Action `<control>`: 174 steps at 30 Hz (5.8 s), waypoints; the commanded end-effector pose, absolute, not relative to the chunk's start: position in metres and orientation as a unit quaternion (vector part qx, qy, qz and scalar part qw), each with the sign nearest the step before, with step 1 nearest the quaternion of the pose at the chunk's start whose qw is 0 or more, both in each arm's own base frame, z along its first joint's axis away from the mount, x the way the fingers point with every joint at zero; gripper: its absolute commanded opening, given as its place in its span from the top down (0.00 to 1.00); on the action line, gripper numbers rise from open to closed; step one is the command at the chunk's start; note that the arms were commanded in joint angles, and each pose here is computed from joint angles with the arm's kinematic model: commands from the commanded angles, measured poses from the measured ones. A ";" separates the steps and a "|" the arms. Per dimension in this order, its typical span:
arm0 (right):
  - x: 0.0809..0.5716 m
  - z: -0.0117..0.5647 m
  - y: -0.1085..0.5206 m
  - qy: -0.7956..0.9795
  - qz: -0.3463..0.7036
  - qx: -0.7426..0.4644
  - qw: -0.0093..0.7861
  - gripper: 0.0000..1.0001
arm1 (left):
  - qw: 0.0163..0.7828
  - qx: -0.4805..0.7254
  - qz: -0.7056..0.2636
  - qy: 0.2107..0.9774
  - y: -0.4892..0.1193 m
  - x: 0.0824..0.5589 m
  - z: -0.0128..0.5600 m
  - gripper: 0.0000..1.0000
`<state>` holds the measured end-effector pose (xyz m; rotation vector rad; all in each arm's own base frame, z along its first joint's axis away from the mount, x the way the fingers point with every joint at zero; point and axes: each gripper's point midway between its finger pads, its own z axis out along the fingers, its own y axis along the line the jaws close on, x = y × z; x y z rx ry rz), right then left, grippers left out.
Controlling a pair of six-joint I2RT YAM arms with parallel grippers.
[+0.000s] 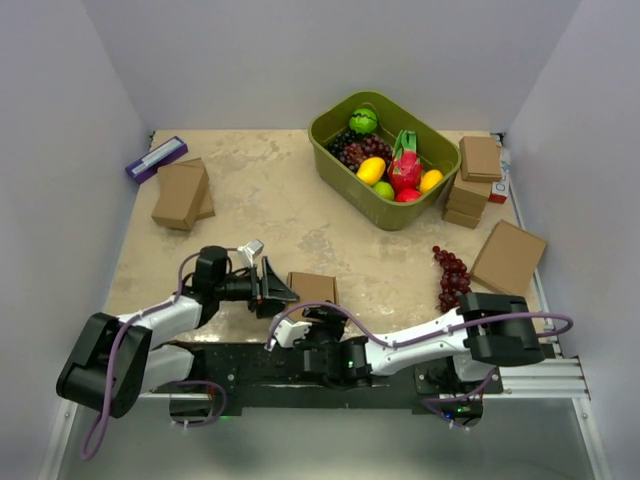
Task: Fold the paper box
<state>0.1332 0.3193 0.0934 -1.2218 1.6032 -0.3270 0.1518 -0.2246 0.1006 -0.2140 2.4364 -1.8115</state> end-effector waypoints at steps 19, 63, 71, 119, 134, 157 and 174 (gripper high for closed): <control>0.140 0.126 0.327 0.760 0.068 -0.557 0.329 0.54 | 0.443 -0.032 -0.416 0.794 -0.154 0.262 0.170 0.01; 0.197 0.201 0.274 0.881 0.142 -0.231 0.387 0.06 | 0.473 0.186 -0.323 0.798 -0.161 0.240 0.181 0.06; 0.194 0.184 0.262 0.892 0.163 -0.150 0.394 0.23 | 0.469 0.214 -0.266 0.814 -0.169 0.245 0.174 0.19; 0.201 0.151 0.295 0.901 0.123 -0.146 0.389 1.00 | 0.398 0.159 -0.304 0.851 -0.245 0.222 0.170 0.96; 0.197 0.158 0.292 0.908 0.130 -0.114 0.380 1.00 | 0.370 0.156 -0.262 0.878 -0.226 0.206 0.128 1.00; 0.199 0.173 0.299 0.901 0.186 -0.059 0.388 1.00 | 0.365 0.173 -0.232 0.885 -0.222 0.197 0.110 1.00; 0.200 0.173 0.296 0.894 0.215 -0.027 0.392 1.00 | 0.364 0.184 -0.227 0.885 -0.230 0.193 0.108 1.00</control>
